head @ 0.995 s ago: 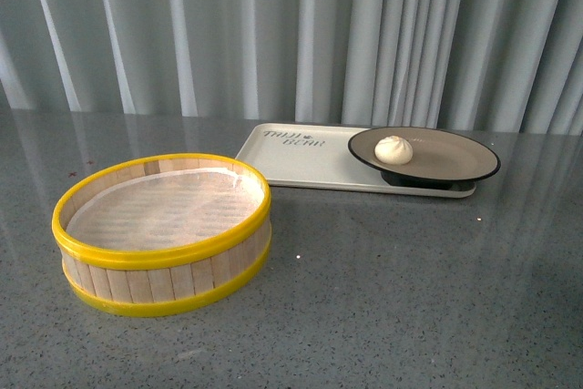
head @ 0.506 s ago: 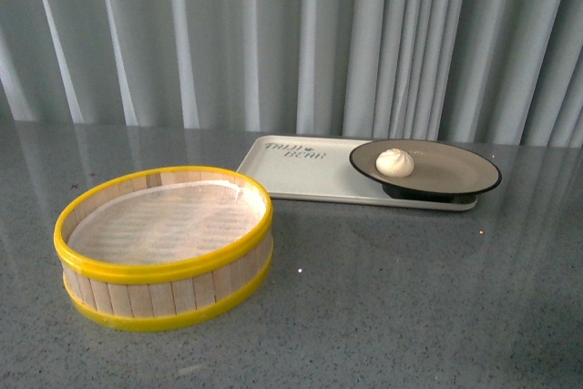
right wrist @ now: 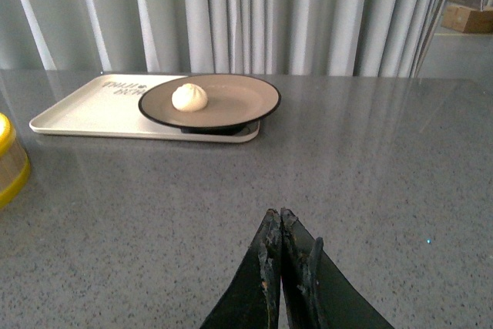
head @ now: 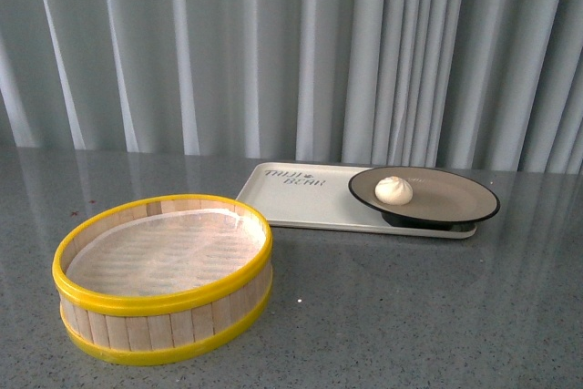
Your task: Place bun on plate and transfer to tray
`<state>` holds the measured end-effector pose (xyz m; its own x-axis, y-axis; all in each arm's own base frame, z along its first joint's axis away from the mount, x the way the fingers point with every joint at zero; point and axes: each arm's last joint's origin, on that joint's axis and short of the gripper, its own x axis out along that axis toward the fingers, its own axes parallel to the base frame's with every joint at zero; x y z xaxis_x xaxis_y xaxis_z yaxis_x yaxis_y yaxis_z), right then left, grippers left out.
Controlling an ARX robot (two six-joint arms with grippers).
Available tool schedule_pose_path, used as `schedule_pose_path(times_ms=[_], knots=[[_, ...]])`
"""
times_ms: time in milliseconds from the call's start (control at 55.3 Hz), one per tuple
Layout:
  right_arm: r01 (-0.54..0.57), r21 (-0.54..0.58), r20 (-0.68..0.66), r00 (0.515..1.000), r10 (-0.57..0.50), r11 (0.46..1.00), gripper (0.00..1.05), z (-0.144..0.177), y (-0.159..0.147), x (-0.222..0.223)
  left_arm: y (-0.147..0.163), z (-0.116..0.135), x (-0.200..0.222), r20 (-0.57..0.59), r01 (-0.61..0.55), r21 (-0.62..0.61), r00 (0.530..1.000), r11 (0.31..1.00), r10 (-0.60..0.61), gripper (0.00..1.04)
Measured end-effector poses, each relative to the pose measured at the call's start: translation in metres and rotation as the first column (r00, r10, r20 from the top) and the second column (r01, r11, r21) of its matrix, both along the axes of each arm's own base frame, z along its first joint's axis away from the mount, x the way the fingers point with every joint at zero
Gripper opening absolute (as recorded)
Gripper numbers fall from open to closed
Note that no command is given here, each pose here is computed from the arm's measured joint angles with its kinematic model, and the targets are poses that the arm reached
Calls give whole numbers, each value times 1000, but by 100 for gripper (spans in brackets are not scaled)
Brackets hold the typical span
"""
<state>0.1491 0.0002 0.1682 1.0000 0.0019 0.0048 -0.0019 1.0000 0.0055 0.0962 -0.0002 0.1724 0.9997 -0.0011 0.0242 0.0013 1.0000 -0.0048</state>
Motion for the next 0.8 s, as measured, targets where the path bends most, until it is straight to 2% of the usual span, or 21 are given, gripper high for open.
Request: schedule_pose_path(times_ms=[90, 796], knots=[[0, 0, -28, 1000, 0, 1000, 2, -7, 0, -7, 0, 0, 0, 0, 0, 0, 1000, 1000, 0, 98], [0, 0, 3, 1000, 0, 1000, 2, 0, 0, -33, 0, 0, 0, 0, 0, 0, 1000, 1000, 0, 98]])
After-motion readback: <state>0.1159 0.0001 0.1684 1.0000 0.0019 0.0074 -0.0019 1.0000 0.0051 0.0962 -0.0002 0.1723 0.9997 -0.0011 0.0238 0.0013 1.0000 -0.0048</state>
